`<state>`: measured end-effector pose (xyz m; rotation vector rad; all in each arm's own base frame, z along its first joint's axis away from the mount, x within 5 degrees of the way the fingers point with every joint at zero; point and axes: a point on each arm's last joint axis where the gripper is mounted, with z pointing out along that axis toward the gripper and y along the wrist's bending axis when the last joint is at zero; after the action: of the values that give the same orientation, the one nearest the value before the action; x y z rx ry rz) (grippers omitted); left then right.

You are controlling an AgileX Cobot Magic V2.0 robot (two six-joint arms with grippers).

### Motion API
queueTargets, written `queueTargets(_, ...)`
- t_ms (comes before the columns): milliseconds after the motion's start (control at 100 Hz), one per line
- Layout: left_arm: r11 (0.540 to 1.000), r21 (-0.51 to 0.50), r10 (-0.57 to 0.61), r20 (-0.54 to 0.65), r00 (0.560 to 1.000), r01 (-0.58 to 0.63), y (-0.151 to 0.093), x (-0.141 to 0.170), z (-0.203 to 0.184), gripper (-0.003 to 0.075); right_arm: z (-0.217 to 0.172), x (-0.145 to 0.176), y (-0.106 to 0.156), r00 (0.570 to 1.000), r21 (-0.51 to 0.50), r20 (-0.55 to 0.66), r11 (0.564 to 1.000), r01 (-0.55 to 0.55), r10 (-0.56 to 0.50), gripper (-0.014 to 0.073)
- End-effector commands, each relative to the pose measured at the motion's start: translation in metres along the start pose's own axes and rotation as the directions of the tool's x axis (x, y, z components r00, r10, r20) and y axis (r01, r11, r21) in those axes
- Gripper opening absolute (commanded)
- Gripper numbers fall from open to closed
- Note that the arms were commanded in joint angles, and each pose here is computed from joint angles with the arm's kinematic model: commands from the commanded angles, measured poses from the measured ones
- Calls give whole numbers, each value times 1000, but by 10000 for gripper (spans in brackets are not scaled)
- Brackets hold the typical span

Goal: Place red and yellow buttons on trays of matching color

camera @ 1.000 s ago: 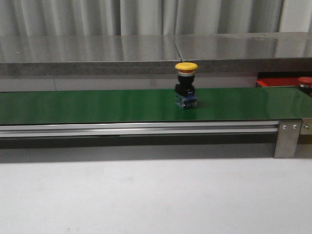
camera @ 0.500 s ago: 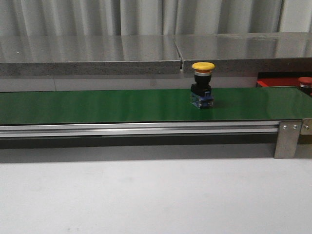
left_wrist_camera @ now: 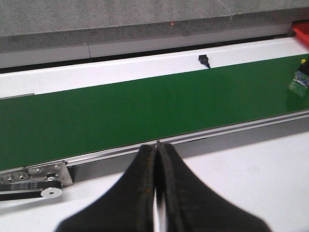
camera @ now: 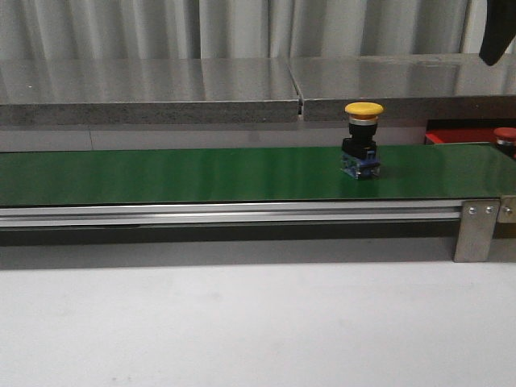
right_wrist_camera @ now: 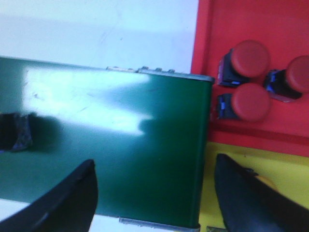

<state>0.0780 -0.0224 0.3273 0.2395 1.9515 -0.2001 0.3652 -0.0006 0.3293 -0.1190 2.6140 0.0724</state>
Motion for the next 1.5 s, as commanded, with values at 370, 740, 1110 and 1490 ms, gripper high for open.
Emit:
queueTargets(370, 1000, 6, -18, 84, 996, 18, -1, -13, -3, -19, -5, 6, 59, 964, -101, -62, 963, 251, -258, 519)
queueTargets(740, 1000, 6, -18, 84, 996, 18, -1, -13, -3, -19, 34, -3, 66, 969, -133, -23, 961, 243, -248, 519)
queueTargets(1110, 1000, 6, -18, 84, 996, 18, -1, -13, -3, -19, 42, -11, 65, 974, -111, 45, 968, 224, -220, 295)
queueTargets(1490, 1000, 6, -18, 84, 996, 18, -1, -13, -3, -19, 15, -13, 52, 991, -91, 93, 990, 107, -98, 159)
